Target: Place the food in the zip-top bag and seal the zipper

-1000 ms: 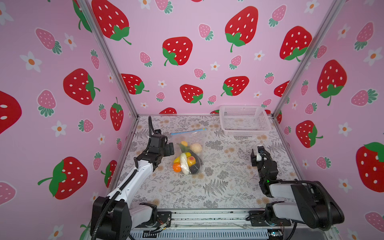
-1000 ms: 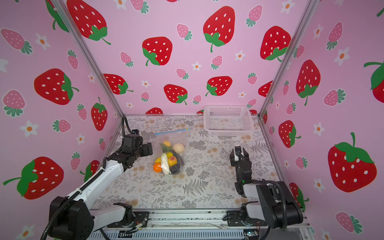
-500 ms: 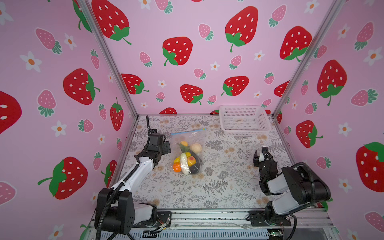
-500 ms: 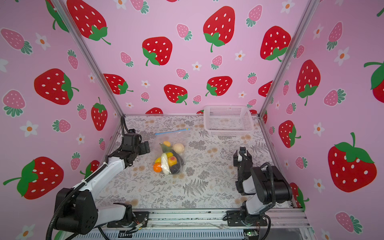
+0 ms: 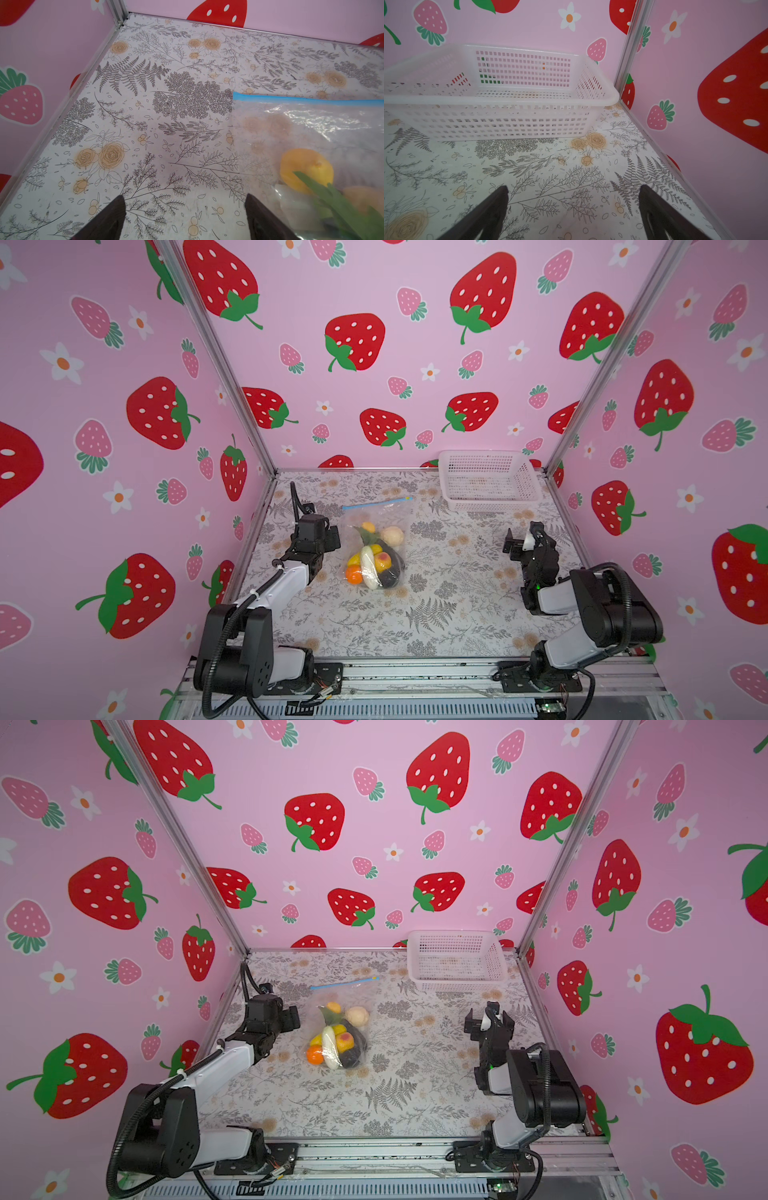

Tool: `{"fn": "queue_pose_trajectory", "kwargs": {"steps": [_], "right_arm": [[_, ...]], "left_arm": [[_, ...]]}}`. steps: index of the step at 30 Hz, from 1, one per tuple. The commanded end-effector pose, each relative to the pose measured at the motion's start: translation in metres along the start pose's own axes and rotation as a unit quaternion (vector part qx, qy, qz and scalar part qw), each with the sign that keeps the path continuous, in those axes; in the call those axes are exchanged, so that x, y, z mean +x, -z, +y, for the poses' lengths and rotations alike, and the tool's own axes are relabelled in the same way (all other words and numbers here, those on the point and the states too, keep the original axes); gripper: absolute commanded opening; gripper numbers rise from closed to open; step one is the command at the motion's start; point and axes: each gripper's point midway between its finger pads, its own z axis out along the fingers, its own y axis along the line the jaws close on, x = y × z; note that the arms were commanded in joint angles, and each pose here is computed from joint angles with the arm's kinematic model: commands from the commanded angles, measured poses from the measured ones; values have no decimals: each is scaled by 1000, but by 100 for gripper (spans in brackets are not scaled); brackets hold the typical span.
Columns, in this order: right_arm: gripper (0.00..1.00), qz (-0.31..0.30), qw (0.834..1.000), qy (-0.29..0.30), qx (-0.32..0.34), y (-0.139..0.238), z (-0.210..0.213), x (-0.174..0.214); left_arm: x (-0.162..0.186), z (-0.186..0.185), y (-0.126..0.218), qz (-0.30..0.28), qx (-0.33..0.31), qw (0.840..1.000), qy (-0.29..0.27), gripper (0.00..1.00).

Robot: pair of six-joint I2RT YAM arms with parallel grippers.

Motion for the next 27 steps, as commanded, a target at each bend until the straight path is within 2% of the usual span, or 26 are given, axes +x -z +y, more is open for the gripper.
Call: {"fn": "queue_pose_trajectory", "kwargs": {"steps": [1,5,10,15,23,27], "right_arm": [[99,-3,1000,-2,-18,-6,6,-5],[99,-4,1000,-2,-19,-6,6,-5],[99,-4,1000,0,-19,-4,6,-5],[99,-7,1000,0,-19,-4,7,-6],[99,-6,1000,0,-19,-4,6,-6],[99,-7,1000,1,-18,-4,7,-6]], "left_arm": [[-27,-4,-11,-35,16,999,2,90],[-32,-7,-21,-24,39,999,-18,88],[-36,-7,-20,-65,58,995,-38,89],[-22,-3,-18,-81,78,993,-30,89],[2,6,-32,-108,55,993,-13,92],[8,-2,-34,-109,74,991,-30,95]]}}
